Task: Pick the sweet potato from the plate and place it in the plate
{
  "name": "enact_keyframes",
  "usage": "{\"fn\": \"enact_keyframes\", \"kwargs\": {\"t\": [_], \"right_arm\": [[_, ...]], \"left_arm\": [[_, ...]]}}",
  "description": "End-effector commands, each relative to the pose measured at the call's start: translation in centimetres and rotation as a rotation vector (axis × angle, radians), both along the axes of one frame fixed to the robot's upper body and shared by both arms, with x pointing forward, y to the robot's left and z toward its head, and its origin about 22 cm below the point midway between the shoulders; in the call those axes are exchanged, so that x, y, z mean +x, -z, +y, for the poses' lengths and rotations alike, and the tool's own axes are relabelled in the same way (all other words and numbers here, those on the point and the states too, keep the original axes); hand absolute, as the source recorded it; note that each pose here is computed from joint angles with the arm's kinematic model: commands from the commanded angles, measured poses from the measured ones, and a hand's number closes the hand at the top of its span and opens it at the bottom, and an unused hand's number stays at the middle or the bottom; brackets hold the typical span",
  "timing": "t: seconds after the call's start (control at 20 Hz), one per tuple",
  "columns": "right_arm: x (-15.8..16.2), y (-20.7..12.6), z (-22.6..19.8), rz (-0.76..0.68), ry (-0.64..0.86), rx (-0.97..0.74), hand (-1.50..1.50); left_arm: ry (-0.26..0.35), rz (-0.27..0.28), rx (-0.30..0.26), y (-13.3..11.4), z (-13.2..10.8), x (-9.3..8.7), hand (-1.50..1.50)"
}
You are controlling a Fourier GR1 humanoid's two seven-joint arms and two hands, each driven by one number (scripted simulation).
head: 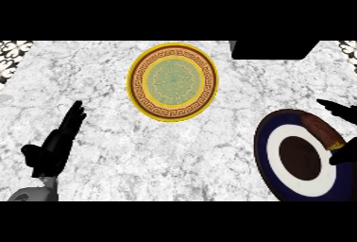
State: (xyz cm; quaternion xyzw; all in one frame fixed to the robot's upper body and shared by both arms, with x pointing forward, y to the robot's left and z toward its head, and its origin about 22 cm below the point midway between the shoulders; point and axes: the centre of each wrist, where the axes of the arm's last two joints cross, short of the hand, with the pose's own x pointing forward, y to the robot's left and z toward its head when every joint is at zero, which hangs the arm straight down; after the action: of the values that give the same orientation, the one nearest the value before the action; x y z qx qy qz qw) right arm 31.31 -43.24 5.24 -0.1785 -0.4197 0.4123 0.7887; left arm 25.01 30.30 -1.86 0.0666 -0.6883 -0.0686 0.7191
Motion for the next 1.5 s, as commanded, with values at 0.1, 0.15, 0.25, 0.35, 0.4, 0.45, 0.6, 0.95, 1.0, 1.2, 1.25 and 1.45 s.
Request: {"fn": "enact_keyframes", "kwargs": {"t": [0.1, 0.15, 0.25, 0.35, 0.4, 0.45, 0.6, 0.95, 1.0, 1.2, 1.25, 1.45], "right_arm": [[-0.2, 2.6, -0.2, 0.0, -0.004, -0.011, -1.5], [0.1, 2.6, 1.1, 0.006, -0.022, 0.017, -1.5], [-0.6, 3.8, 0.8, 0.062, -0.102, 0.039, 1.5], [1.2, 3.3, 2.3, -0.001, -0.107, 0.047, 1.5], [-0.1, 4.7, 2.3, 0.005, -0.115, 0.058, 1.5], [1.9, 3.6, 2.3, 0.01, -0.104, 0.045, 1.5], [0.6, 4.5, 2.6, -0.023, -0.111, 0.08, 1.5], [-1.2, 7.4, 9.5, -0.185, 0.223, -0.213, 1.5], [-1.3, 7.3, 10.8, -0.221, 0.262, -0.213, 1.5], [-1.9, 4.2, 14.2, -0.433, 0.297, -0.318, 1.5], [-3.2, 4.8, 15.4, -0.462, 0.296, -0.322, 1.5], [-6.2, 1.0, 19.1, -0.559, 0.282, -0.291, 1.5]], "left_arm": [[-0.016, 0.001, -0.007, -0.4, 1.6, -0.1, 0.0], [0.004, -0.004, 0.004, 0.5, -1.3, 1.2, 0.0], [-0.011, -0.002, -0.007, -0.1, 0.4, 0.7, 0.0], [-0.005, 0.02, -0.012, 1.3, 0.4, 0.3, 0.0], [-0.004, 0.011, -0.006, -0.1, 0.3, 0.9, 0.0], [0.009, 0.005, 0.007, 0.3, 0.1, 0.2, 0.0], [-0.014, 0.015, -0.003, 0.5, -1.8, -0.6, 0.0], [-0.064, 0.024, 0.003, 0.2, 1.0, -0.4, 0.0], [-0.065, 0.023, 0.006, -0.5, 1.4, -0.6, 0.0], [-0.045, 0.025, 0.014, 0.7, 0.9, -1.1, 0.0], [-0.065, 0.027, -0.001, 0.7, 0.1, -1.1, 0.0], [-0.041, 0.017, -0.009, 0.7, 0.5, -1.2, 0.0]]}}
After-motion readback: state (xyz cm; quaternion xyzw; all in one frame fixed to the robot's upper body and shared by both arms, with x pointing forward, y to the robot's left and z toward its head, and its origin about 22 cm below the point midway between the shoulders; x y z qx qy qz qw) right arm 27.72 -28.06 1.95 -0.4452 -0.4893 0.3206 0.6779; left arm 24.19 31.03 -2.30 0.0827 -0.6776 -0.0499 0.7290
